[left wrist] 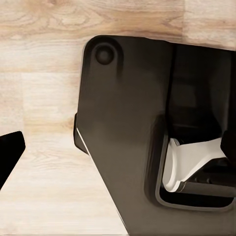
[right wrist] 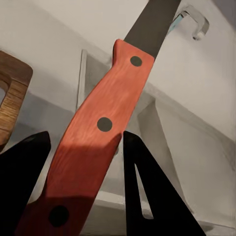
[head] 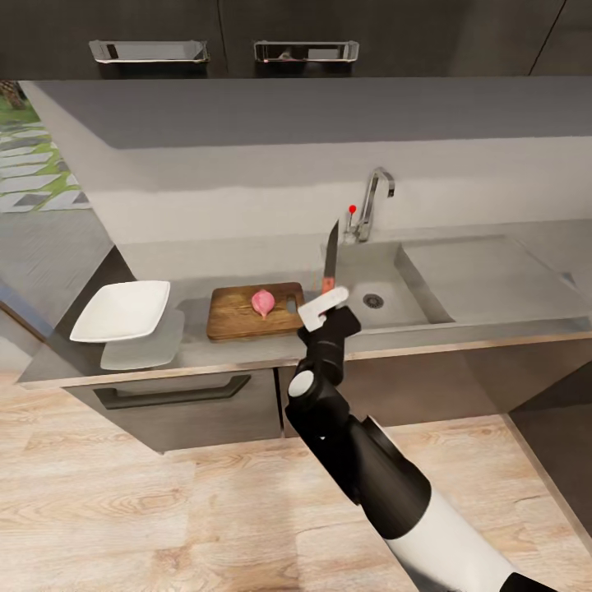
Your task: In the kitchen, take the Vidalia onion out of the sink, dice it on the chopping board with the paring knife, put the diced onion into the bowl on the countertop, then place both the paring knife and the chopping board into the sink.
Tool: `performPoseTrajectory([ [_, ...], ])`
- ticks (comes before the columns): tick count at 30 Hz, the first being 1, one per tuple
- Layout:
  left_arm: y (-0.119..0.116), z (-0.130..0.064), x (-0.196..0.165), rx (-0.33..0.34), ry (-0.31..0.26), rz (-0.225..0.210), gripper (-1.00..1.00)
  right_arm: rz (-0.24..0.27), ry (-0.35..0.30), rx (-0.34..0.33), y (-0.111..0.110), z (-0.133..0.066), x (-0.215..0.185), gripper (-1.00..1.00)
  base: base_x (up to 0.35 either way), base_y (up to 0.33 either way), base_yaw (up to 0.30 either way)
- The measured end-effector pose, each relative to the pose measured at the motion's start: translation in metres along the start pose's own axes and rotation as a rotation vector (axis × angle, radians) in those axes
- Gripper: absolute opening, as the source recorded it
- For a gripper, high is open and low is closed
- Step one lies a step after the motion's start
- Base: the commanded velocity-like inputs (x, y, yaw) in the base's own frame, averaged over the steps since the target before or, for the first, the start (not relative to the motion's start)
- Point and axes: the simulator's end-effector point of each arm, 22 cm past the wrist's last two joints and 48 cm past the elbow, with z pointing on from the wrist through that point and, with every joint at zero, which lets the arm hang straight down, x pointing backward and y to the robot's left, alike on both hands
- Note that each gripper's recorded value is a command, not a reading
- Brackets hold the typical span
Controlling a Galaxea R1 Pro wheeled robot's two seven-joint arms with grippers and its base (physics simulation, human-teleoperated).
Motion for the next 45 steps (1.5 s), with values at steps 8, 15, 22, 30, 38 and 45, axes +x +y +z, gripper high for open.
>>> performPoseTrajectory([
  [8, -0.001, -0.002, 0.009, 0.001, 0.020, -0.001, 1.00, -0.143, 0.106, -0.060, 0.044, 0.023, 0.050, -1.00, 0.000, 0.000, 0.000],
  [15, -0.001, -0.003, 0.011, 0.002, 0.025, -0.001, 1.00, -0.252, 0.069, -0.025, 0.009, 0.094, -0.009, -1.00, 0.000, 0.000, 0.000],
  [22, -0.001, -0.003, 0.012, 0.002, 0.026, -0.001, 1.00, -0.423, 0.008, -0.138, 0.050, 0.097, -0.031, -1.00, 0.000, 0.000, 0.000],
  [30, -0.001, -0.005, 0.018, 0.002, 0.040, -0.002, 1.00, -0.536, -0.032, -0.203, 0.085, 0.082, -0.027, -1.00, 0.000, 0.000, 0.000],
  [38, -0.001, -0.005, 0.018, 0.002, 0.040, -0.002, 1.00, -0.529, -0.045, -0.204, 0.085, 0.080, -0.031, -1.00, 0.000, 0.000, 0.000],
  [45, -0.001, -0.005, 0.018, 0.002, 0.041, -0.002, 1.00, -0.514, -0.069, -0.207, 0.085, 0.074, -0.042, -1.00, 0.000, 0.000, 0.000],
])
